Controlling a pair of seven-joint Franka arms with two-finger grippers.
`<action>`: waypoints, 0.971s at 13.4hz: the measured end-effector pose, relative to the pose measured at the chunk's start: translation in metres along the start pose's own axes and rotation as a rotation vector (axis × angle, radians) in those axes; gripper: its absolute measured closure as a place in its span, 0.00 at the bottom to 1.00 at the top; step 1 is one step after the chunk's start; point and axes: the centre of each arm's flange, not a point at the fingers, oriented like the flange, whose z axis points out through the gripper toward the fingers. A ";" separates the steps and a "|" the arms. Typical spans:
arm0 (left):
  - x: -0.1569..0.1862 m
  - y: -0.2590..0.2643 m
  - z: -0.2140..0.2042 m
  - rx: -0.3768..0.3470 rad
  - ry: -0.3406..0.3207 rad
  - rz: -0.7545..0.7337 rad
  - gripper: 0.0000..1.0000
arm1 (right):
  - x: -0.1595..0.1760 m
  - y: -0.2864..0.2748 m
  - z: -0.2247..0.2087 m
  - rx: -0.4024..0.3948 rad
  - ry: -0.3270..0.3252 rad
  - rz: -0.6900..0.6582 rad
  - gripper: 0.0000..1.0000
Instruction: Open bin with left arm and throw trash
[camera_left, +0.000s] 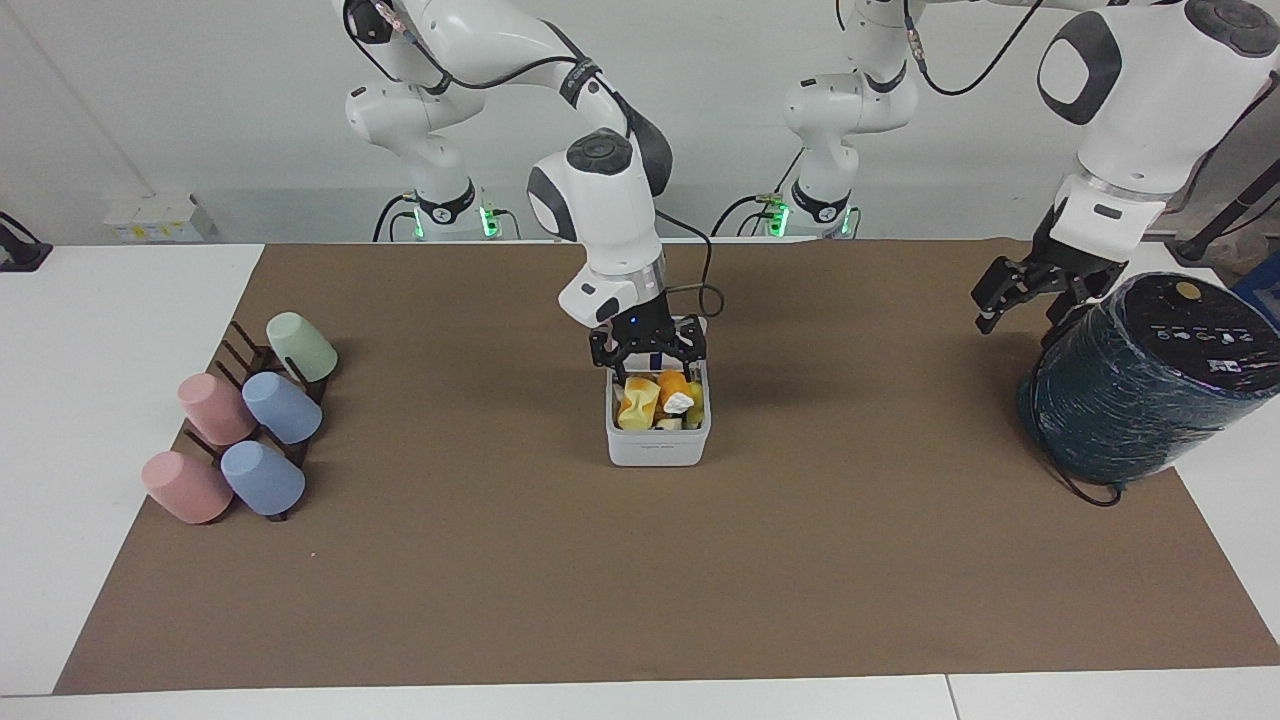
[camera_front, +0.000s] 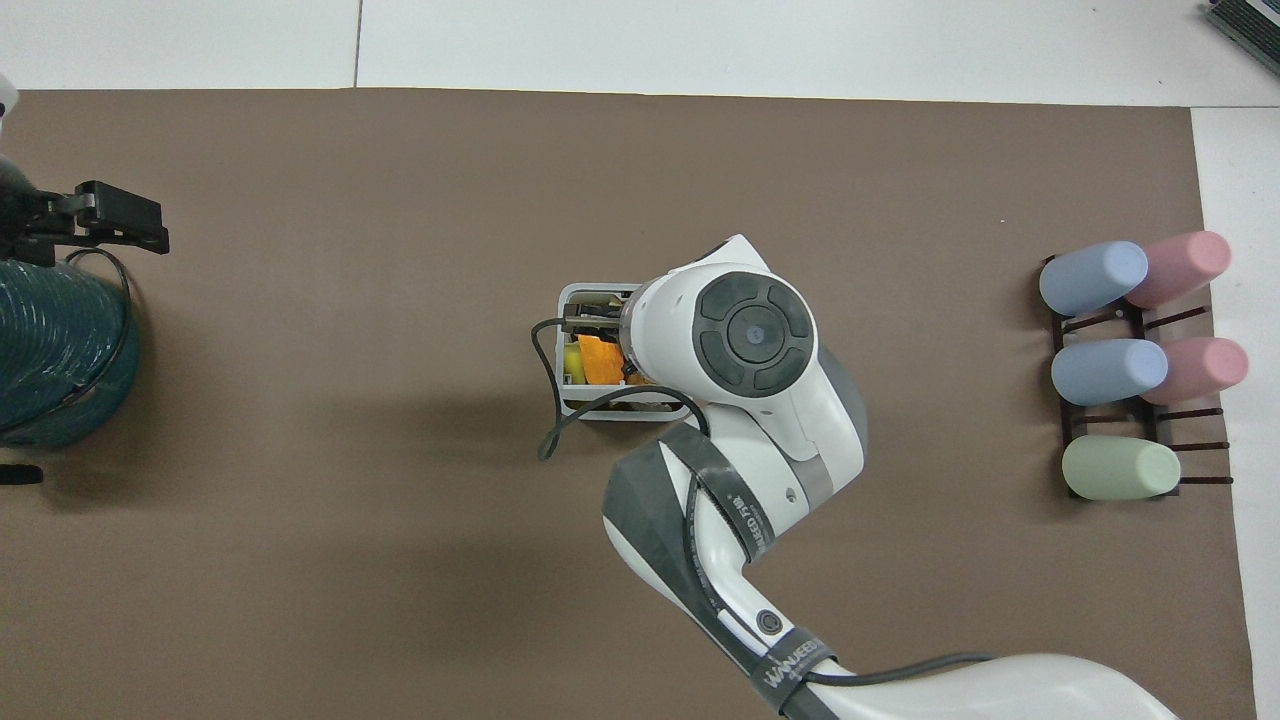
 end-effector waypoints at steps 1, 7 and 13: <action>0.000 0.001 0.000 0.000 0.000 0.001 0.00 | 0.008 0.008 -0.006 0.001 0.011 0.016 0.00; 0.000 0.002 0.001 0.000 -0.003 0.004 0.00 | 0.070 0.113 -0.079 -0.063 0.038 0.101 0.00; -0.001 0.004 0.002 -0.001 -0.006 0.007 0.00 | 0.085 0.243 -0.139 -0.160 -0.036 -0.037 0.00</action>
